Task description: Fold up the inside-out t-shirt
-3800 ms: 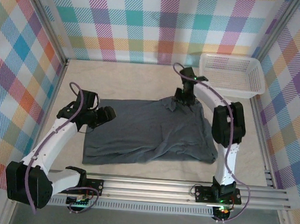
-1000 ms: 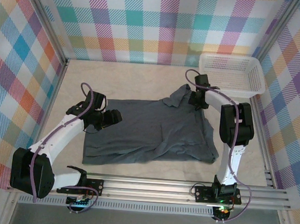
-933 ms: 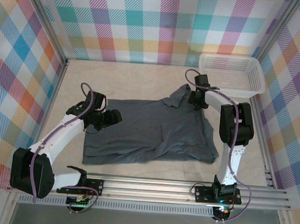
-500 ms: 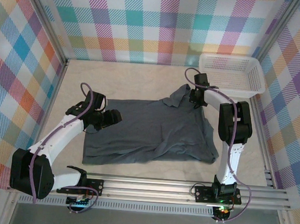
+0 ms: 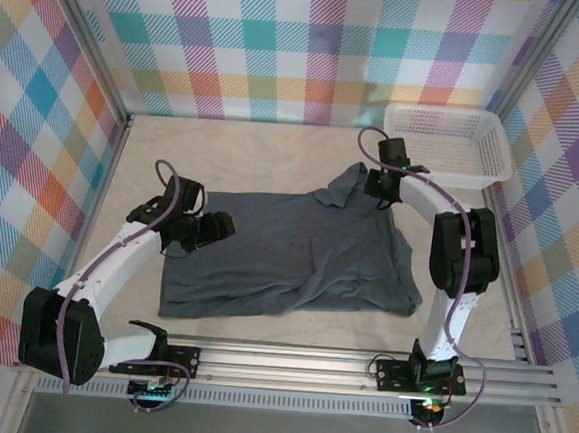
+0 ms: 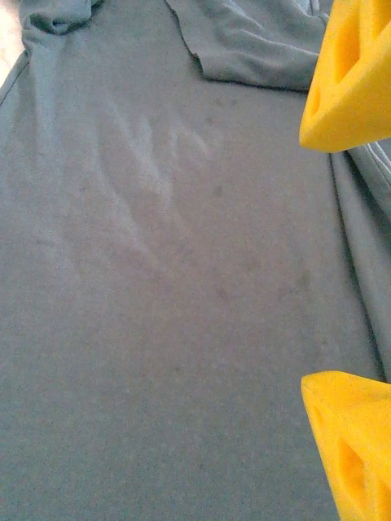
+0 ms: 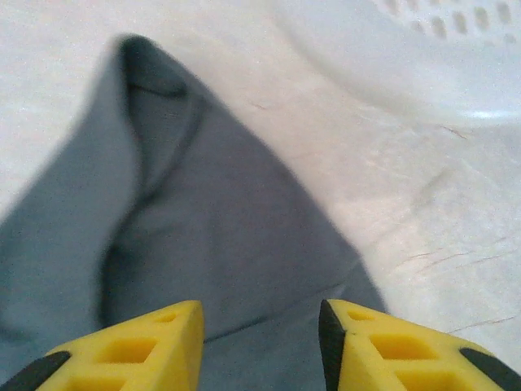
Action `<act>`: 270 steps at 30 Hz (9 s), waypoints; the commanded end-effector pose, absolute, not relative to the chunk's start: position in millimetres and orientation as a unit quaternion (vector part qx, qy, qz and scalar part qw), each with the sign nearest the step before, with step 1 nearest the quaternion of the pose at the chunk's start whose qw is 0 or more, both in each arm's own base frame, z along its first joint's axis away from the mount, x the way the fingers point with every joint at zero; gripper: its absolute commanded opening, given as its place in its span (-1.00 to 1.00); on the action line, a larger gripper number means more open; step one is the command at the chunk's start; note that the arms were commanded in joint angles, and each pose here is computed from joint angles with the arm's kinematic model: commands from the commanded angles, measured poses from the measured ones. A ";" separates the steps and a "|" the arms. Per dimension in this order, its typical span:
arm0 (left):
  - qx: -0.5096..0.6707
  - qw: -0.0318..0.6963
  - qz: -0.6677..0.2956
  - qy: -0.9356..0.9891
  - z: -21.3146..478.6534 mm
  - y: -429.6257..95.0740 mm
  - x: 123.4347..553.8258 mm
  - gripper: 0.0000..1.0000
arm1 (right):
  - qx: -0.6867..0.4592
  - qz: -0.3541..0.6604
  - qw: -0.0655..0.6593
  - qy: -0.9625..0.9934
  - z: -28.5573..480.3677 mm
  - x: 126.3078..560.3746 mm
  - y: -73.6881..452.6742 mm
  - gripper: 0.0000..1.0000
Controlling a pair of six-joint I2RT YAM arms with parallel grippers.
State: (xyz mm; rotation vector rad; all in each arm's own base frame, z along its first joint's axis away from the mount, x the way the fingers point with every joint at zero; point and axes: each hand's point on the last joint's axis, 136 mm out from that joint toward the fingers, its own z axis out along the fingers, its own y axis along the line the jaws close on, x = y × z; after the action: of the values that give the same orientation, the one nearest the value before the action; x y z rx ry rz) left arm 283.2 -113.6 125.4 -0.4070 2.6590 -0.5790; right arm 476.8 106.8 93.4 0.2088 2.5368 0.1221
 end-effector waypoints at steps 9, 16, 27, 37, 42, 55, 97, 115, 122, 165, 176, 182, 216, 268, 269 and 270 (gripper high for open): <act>-0.128 0.207 -0.202 0.949 134.3 -114.5 282.7 0.43 | 0.067 0.172 0.203 0.962 57.0 457.5 200.3 0.18; -0.142 0.203 -0.184 0.951 125.8 -108.0 282.2 0.43 | 0.069 0.170 0.190 0.964 45.9 465.2 209.5 -0.38; -0.190 0.185 -0.085 0.960 111.7 -82.2 322.9 0.21 | 0.066 0.225 0.226 0.945 119.0 524.3 243.9 -0.11; -0.268 0.136 -0.008 0.954 59.7 -38.2 352.5 -1.00 | 0.093 0.114 0.214 0.966 89.3 462.0 175.6 -0.65; -0.321 0.096 0.034 0.941 29.4 -2.1 356.3 -1.00 | 0.121 0.064 0.152 0.979 48.1 405.5 144.4 -1.00; -0.408 0.065 0.061 0.909 17.8 63.8 333.1 -1.00 | 0.164 0.095 0.048 0.981 5.9 317.0 159.1 -1.00; -0.236 0.234 -0.148 0.932 123.6 -12.7 363.9 0.16 | 0.025 -0.019 0.111 0.993 7.0 456.0 109.2 -0.63; -0.291 0.130 -0.024 0.948 55.9 54.2 452.0 0.38 | 0.014 0.060 0.214 0.975 101.3 463.9 128.7 -1.00; -0.291 0.091 -0.020 0.952 31.7 65.9 455.4 0.24 | 0.011 0.070 0.212 0.975 104.8 462.8 132.3 -1.00; -0.395 0.105 -0.050 0.911 82.3 72.4 348.8 -1.00 | 0.134 0.096 0.177 0.970 95.1 378.0 84.6 -1.00; -0.393 0.122 -0.030 0.911 96.0 71.3 311.9 -1.00 | 0.168 0.101 0.173 0.965 90.3 326.2 74.0 -0.98; -0.380 0.108 -0.034 0.918 75.7 60.7 299.7 -0.37 | 0.173 0.101 0.119 0.972 55.1 294.7 75.0 -0.39; -0.127 0.179 -0.138 0.966 124.6 -74.3 334.1 0.51 | 0.079 0.118 0.154 0.978 97.0 369.0 101.9 -1.00; -0.054 0.215 -0.231 0.947 144.1 -137.3 300.6 0.51 | 0.063 0.192 0.125 0.971 114.9 210.6 200.6 0.11; -0.082 0.211 -0.195 0.954 137.1 -123.4 299.2 -0.37 | 0.062 0.165 0.147 0.973 117.8 223.1 193.0 0.10; -0.118 0.201 -0.145 0.961 129.4 -104.7 294.8 -1.00 | 0.065 0.134 0.160 0.976 116.6 235.4 183.1 0.01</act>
State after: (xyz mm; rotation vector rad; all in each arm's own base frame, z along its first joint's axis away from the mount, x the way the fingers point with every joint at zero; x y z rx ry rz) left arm 300.9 -140.7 143.5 -0.1315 2.6384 -0.6692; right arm 201.1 203.9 101.5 0.1447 2.8924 0.5819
